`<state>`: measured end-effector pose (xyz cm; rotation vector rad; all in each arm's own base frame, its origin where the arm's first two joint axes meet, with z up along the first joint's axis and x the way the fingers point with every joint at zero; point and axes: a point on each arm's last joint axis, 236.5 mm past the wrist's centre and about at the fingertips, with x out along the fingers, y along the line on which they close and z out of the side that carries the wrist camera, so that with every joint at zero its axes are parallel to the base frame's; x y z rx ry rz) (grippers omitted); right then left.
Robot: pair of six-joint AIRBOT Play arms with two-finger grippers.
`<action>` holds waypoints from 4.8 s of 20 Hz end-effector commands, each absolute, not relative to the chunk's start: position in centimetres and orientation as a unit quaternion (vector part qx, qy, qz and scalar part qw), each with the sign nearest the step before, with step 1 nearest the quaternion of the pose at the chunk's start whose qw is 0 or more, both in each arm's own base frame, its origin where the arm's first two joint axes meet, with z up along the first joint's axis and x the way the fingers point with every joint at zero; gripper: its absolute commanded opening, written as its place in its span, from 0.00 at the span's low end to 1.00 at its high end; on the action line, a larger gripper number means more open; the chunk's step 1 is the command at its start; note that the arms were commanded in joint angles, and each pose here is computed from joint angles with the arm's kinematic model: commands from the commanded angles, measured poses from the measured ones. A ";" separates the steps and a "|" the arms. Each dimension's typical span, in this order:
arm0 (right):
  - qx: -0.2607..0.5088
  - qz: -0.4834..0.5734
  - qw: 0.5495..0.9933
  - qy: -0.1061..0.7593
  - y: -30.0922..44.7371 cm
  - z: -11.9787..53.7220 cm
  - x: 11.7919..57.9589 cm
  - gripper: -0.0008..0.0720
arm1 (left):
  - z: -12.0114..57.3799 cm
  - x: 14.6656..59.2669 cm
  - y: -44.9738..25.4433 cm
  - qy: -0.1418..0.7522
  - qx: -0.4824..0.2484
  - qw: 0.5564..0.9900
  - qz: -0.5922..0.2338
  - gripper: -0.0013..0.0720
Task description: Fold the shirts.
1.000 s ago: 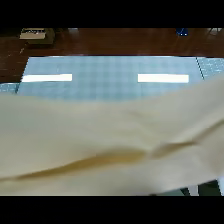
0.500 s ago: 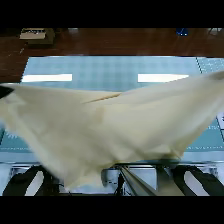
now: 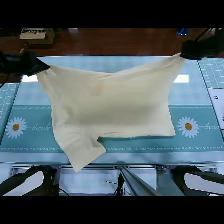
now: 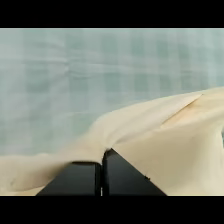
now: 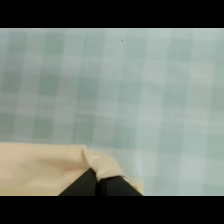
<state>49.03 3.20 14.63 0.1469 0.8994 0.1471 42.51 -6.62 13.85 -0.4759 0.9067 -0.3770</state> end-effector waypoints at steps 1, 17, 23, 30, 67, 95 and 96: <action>0.099 0.050 0.913 0.392 3.0 12.0 54.3 0.05 | 9.3 47.7 -5.0 0.412 -0.228 0.870 -0.148 0.04; 0.143 -0.001 0.885 0.443 1.6 0.9 57.8 0.05 | 0.8 53.1 -3.4 0.411 -0.265 0.868 -0.084 0.04; 0.148 0.024 0.841 0.520 3.4 3.5 51.9 0.05 | 3.2 47.6 -7.3 0.497 -0.276 0.805 -0.170 0.04; 0.108 0.000 0.764 0.637 2.0 -1.1 46.8 0.05 | -1.6 43.2 -4.7 0.608 -0.313 0.724 -0.092 0.04; 0.218 -0.002 0.738 0.639 -8.2 0.7 30.6 0.64 | -8.6 16.9 -5.9 0.742 -0.283 0.595 -0.123 0.68; 0.355 0.031 0.654 0.667 0.0 -9.9 22.2 0.68 | -11.2 18.8 -9.5 0.728 -0.299 0.595 -0.160 0.04; 0.336 0.020 0.653 0.679 0.0 -10.5 22.0 0.68 | -11.2 18.8 -9.5 0.728 -0.298 0.596 -0.161 0.04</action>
